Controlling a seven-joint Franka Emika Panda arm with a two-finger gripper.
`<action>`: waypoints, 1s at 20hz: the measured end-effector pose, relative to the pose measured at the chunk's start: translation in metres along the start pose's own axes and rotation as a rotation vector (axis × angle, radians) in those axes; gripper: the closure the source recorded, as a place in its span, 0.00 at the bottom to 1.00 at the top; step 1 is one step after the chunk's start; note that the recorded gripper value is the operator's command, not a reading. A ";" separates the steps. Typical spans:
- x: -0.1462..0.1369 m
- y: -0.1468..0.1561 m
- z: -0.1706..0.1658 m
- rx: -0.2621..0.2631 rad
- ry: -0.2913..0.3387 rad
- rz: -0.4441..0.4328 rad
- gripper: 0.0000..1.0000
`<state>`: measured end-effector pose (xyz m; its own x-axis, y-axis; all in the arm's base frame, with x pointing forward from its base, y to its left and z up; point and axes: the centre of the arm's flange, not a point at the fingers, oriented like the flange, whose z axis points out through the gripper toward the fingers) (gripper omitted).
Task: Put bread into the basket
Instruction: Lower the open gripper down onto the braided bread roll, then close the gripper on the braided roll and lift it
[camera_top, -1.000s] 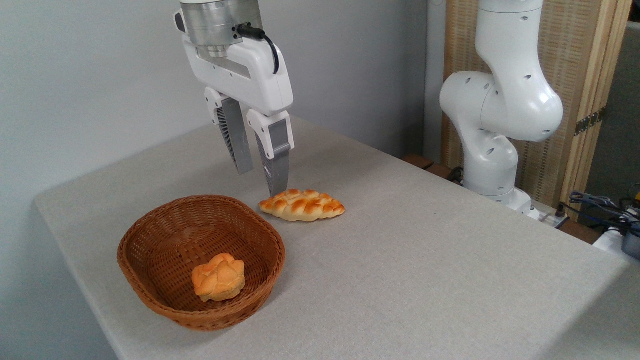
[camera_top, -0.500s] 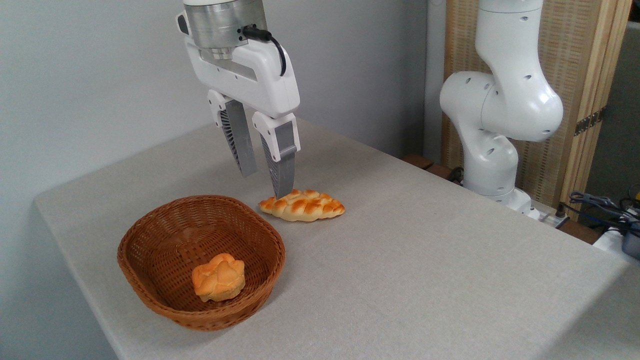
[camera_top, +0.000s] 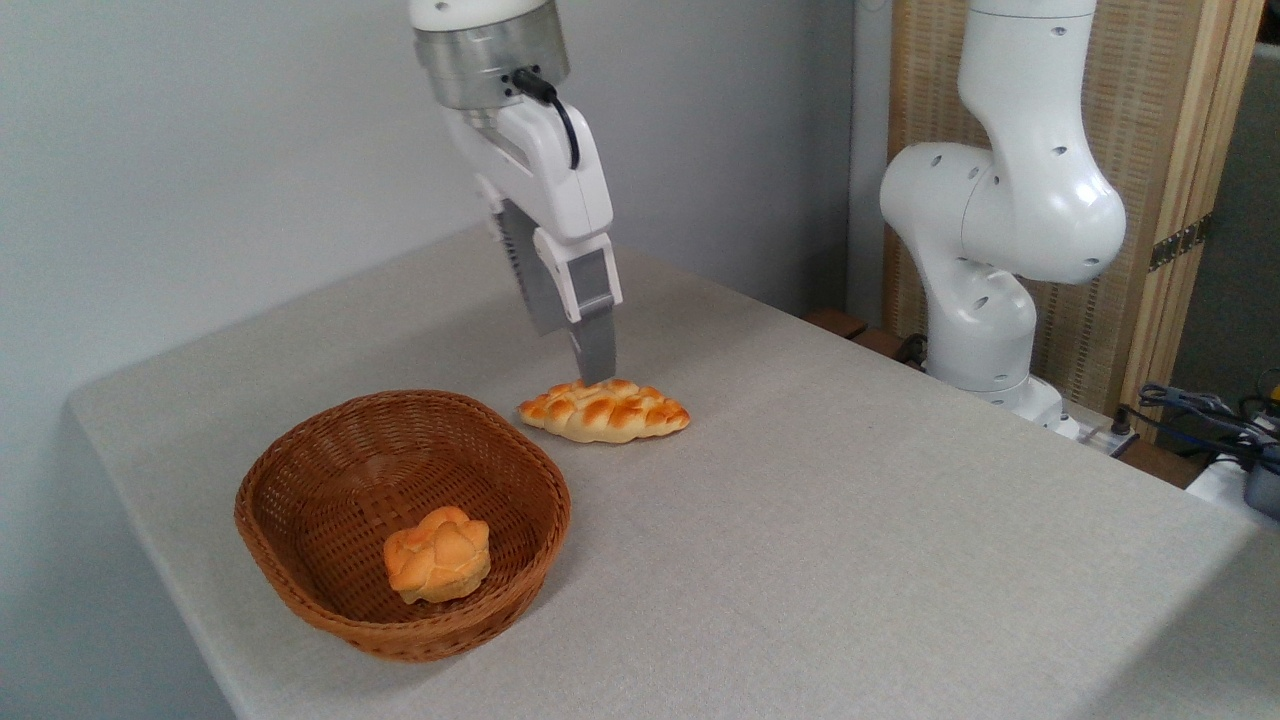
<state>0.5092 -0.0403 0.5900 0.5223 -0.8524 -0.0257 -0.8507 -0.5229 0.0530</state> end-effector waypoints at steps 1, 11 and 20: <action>-0.001 0.007 0.004 -0.007 -0.006 0.051 0.00; 0.058 0.105 0.085 -0.106 -0.133 0.544 0.00; 0.085 0.139 0.161 -0.084 -0.151 0.687 0.00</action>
<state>0.4262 -0.1860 0.4342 -0.1500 -0.9840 -0.0965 -0.9744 0.1306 0.1832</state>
